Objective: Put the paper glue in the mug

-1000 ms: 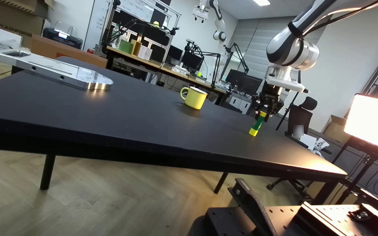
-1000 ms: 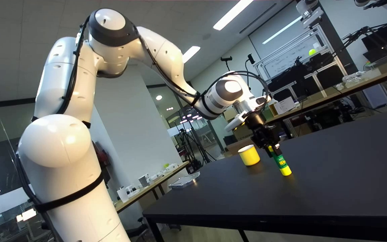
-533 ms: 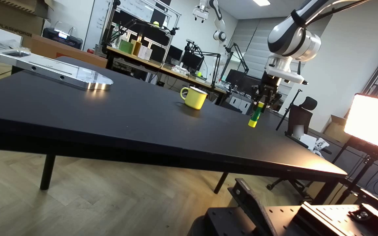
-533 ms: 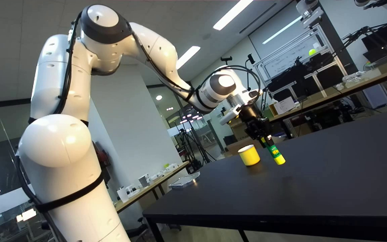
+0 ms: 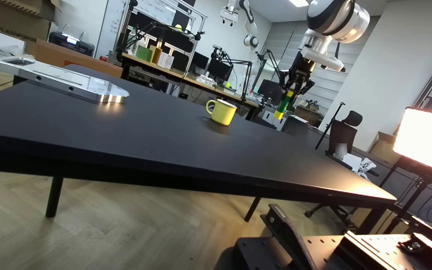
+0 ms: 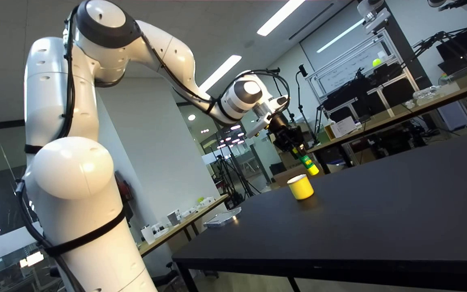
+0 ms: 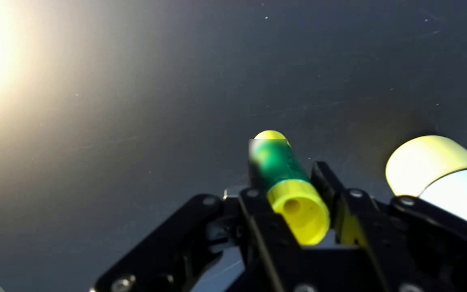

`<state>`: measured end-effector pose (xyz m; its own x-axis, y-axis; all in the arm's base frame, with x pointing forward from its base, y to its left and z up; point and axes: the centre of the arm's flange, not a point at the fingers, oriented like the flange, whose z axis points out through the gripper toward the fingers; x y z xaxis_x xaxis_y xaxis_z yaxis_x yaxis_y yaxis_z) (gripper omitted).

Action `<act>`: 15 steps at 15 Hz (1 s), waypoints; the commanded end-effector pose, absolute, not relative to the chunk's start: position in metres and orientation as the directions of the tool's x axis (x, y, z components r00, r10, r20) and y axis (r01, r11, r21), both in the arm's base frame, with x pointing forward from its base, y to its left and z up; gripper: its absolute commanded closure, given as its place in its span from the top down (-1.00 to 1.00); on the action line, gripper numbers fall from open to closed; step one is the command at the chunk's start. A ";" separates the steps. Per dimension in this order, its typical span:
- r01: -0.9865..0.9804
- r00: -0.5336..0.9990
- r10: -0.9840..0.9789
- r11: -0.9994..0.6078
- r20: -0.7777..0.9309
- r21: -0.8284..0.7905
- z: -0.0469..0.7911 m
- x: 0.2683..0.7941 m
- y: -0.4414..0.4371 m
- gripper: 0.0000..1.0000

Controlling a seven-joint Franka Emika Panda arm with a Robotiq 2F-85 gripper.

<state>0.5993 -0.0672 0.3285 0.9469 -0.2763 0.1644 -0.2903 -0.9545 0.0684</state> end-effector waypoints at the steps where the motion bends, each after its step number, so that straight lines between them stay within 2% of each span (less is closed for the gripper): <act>1: -0.195 0.979 -0.190 -0.979 0.079 0.056 0.346 0.612 -0.034 -0.82; 2: -0.232 0.966 -0.223 -0.971 0.128 0.065 0.333 0.603 -0.044 -0.82; 3: -0.218 0.971 -0.209 -0.974 0.117 0.062 0.334 0.603 -0.036 -0.32; 12: -0.227 0.968 -0.218 -0.972 0.121 0.063 0.329 0.603 -0.043 -0.32; 13: -0.232 0.968 -0.222 -0.969 0.118 0.085 0.330 0.616 -0.046 -0.82; 15: -0.227 0.969 -0.213 -0.968 0.125 0.111 0.331 0.637 -0.050 -0.82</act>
